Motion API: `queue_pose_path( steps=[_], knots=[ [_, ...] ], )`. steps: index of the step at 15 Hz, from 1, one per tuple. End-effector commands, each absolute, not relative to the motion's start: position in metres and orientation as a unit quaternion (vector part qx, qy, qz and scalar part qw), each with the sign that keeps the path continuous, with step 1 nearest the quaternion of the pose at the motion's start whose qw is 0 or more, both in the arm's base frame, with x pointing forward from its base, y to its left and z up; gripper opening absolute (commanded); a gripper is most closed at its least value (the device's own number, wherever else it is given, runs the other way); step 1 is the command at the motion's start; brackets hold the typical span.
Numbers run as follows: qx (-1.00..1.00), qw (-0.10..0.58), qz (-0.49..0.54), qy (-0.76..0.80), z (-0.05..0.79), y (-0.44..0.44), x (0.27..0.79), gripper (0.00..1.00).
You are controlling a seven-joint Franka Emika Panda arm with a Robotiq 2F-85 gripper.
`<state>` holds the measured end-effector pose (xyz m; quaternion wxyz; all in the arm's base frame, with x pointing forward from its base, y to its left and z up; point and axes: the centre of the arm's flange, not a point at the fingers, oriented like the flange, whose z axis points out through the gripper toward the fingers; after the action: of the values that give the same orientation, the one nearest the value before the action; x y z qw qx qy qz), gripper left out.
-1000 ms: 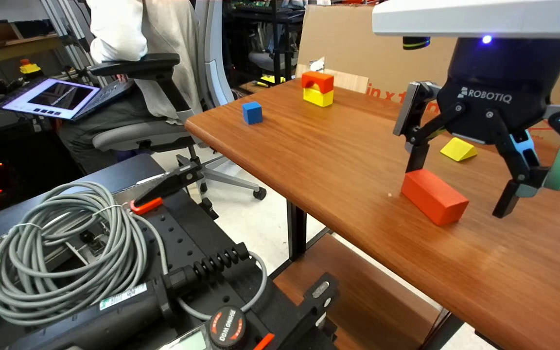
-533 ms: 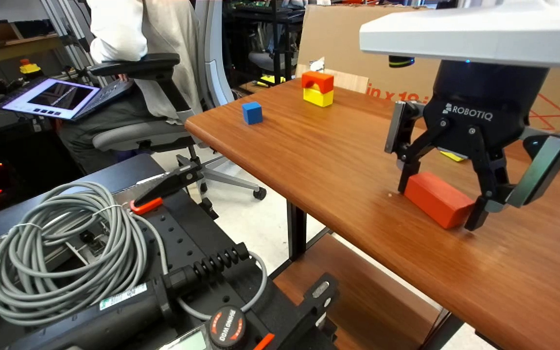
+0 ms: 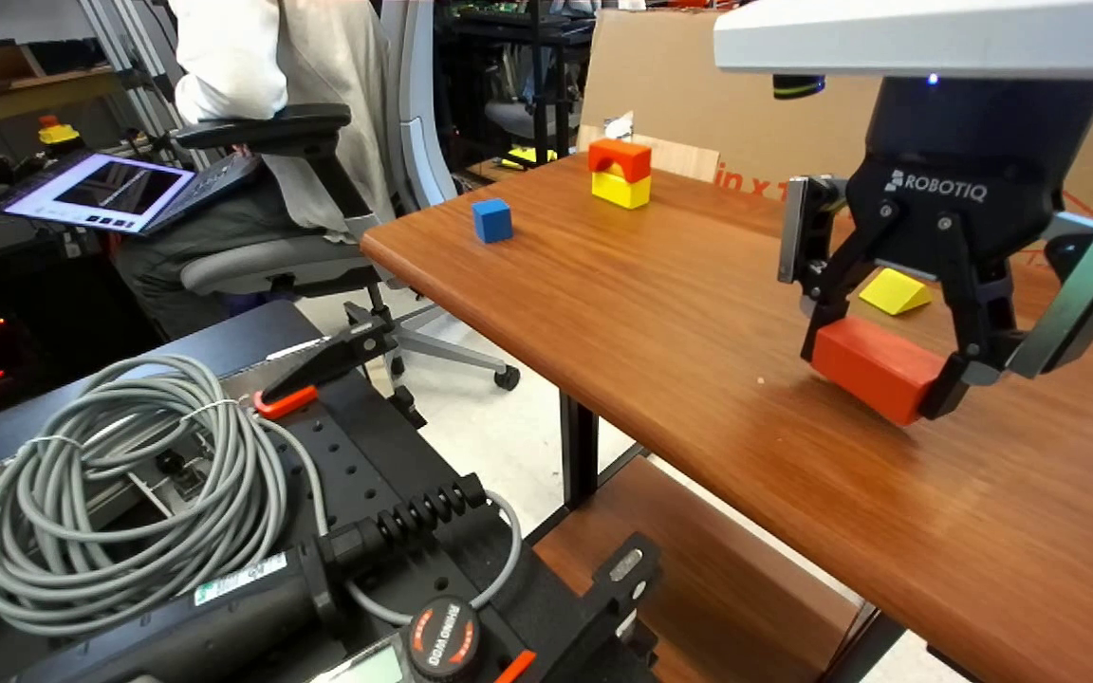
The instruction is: Stack the orange block on top of the other orange block
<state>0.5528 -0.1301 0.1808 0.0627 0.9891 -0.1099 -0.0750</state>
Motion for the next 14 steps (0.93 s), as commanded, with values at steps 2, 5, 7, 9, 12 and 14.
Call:
queue_pose_path(
  steps=[2,5,7,9,12,14],
  knots=[
    [0.992,0.058,-0.045,-0.105,0.232,-0.107,0.566,0.43],
    [0.995,0.051,-0.024,-0.086,0.264,-0.079,0.578,0.43],
    [0.997,0.041,-0.026,-0.066,0.285,-0.057,0.585,0.43],
    [0.998,0.035,-0.034,-0.047,0.301,-0.033,0.590,0.43],
    [0.998,0.037,-0.041,-0.031,0.319,-0.002,0.604,0.43],
    [0.998,0.034,-0.046,-0.019,0.328,0.017,0.613,0.43]
  ],
)
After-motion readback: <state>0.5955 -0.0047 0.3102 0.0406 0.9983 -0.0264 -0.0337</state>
